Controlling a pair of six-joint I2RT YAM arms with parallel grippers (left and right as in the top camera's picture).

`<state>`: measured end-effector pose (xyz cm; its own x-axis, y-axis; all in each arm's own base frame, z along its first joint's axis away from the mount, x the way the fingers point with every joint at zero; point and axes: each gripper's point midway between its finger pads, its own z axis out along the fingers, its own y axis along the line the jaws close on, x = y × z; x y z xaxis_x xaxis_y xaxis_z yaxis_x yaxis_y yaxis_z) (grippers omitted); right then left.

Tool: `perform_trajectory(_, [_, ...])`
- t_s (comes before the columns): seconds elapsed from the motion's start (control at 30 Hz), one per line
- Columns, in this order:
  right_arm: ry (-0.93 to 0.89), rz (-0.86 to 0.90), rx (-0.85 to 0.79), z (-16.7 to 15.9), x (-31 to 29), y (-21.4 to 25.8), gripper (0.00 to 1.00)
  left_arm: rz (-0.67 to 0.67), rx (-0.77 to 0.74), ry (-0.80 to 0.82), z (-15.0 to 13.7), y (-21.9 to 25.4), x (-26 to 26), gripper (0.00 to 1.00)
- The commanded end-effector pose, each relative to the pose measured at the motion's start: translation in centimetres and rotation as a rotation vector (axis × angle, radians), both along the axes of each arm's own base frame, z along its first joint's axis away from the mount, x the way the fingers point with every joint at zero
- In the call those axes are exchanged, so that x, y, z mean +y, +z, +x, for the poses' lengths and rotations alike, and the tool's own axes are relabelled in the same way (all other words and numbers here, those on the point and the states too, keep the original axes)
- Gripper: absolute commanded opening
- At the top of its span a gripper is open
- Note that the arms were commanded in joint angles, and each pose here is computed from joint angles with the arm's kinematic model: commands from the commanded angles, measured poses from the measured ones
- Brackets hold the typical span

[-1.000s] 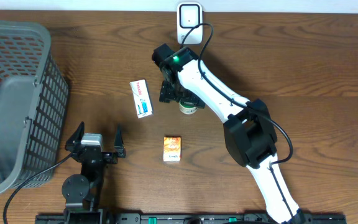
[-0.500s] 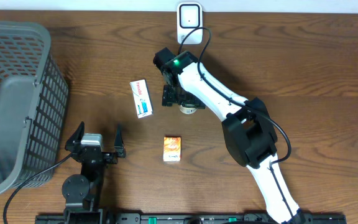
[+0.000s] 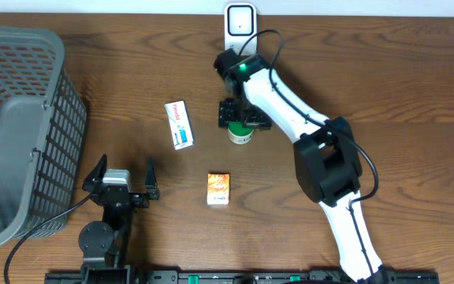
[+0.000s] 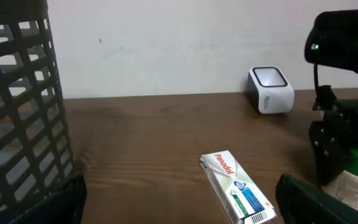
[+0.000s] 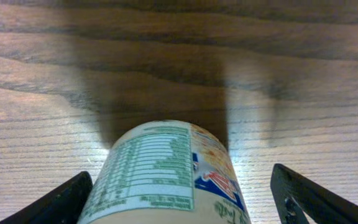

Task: Scan the item barcode

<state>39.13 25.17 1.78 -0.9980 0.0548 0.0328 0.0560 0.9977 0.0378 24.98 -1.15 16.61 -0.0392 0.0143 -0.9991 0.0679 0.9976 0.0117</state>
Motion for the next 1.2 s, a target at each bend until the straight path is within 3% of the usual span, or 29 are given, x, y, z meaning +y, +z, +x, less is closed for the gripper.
perform_trajectory(0.0, [0.065, 0.059, -0.001, -0.3, 0.8, 1.3, 0.86, -0.005, -0.008, 0.008, 0.0, 0.2, 0.1, 0.96])
perform_trajectory(0.57, [0.088, 0.006, -0.011, -1.0, 1.1, 1.2, 0.85, -0.005, -0.008, 0.008, 0.0, 0.2, 0.1, 0.96])
perform_trajectory(1.17, [0.036, -0.052, 0.019, -2.1, -0.1, -0.8, 0.74, -0.005, -0.007, 0.008, 0.0, 0.2, 0.1, 0.96])
